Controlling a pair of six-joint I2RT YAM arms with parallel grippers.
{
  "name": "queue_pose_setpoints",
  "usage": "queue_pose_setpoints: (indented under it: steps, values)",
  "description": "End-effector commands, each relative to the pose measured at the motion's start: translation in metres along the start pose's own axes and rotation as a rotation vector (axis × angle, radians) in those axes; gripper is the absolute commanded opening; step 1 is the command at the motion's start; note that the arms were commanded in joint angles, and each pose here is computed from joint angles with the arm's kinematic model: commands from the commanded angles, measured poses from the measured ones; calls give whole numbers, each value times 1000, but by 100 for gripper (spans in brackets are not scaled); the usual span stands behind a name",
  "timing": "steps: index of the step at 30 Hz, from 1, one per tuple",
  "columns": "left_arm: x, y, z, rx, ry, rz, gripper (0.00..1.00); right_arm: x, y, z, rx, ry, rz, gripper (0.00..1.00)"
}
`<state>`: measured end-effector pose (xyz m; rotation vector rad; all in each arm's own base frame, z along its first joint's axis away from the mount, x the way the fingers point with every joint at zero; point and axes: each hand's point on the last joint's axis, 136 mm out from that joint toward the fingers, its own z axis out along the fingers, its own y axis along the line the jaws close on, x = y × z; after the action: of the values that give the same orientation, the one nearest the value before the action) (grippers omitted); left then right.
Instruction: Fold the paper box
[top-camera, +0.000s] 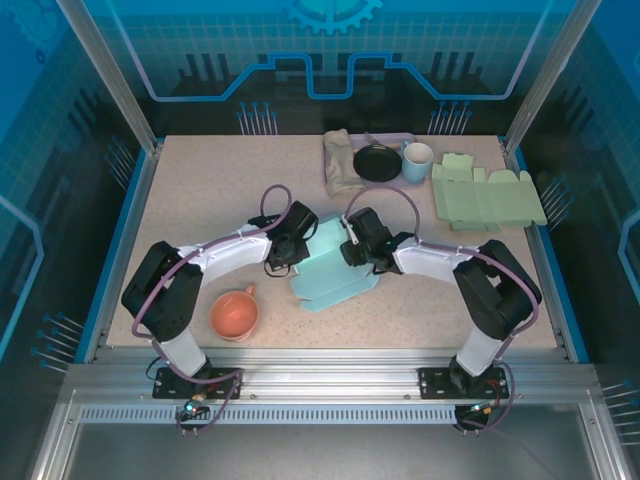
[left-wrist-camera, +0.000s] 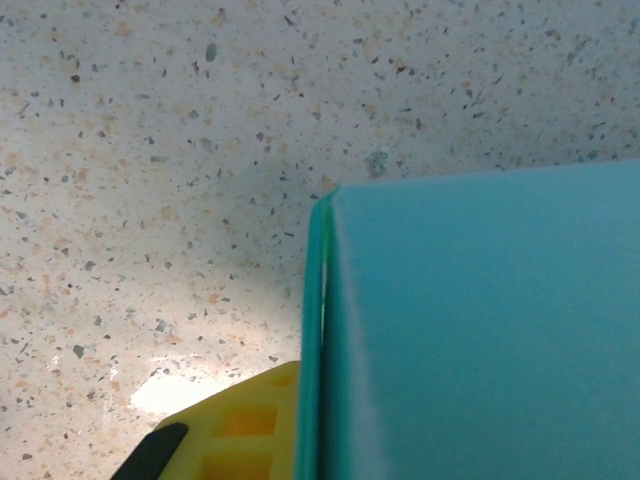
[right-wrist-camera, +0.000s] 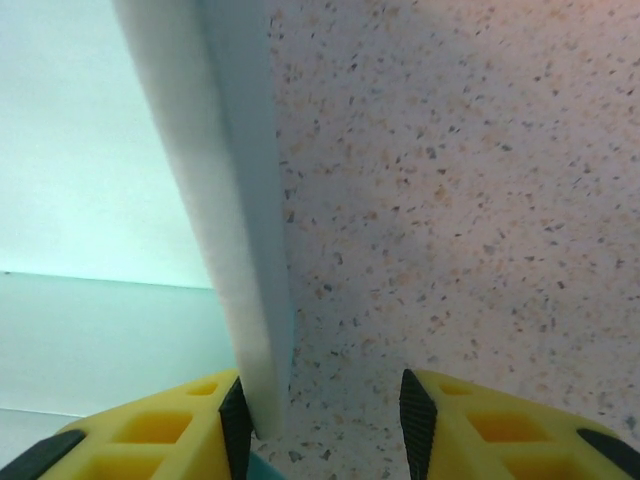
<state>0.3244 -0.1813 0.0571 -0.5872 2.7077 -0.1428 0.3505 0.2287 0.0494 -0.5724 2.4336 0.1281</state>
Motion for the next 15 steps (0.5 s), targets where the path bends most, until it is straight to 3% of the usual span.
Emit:
queue_pose_setpoints:
  steps: [1, 8, 15]
  values:
    - [-2, 6, -6, -9, -11, -23, 0, -9, 3, 3, 11, 1, -27, 45]
    - [0, 5, -6, 7, 0, -21, 0, -33, 14, 11, -24, -18, -36, 46]
    - [-1, 9, -9, -1, -8, -16, 0, -33, 10, 24, 10, 5, -60, 40]
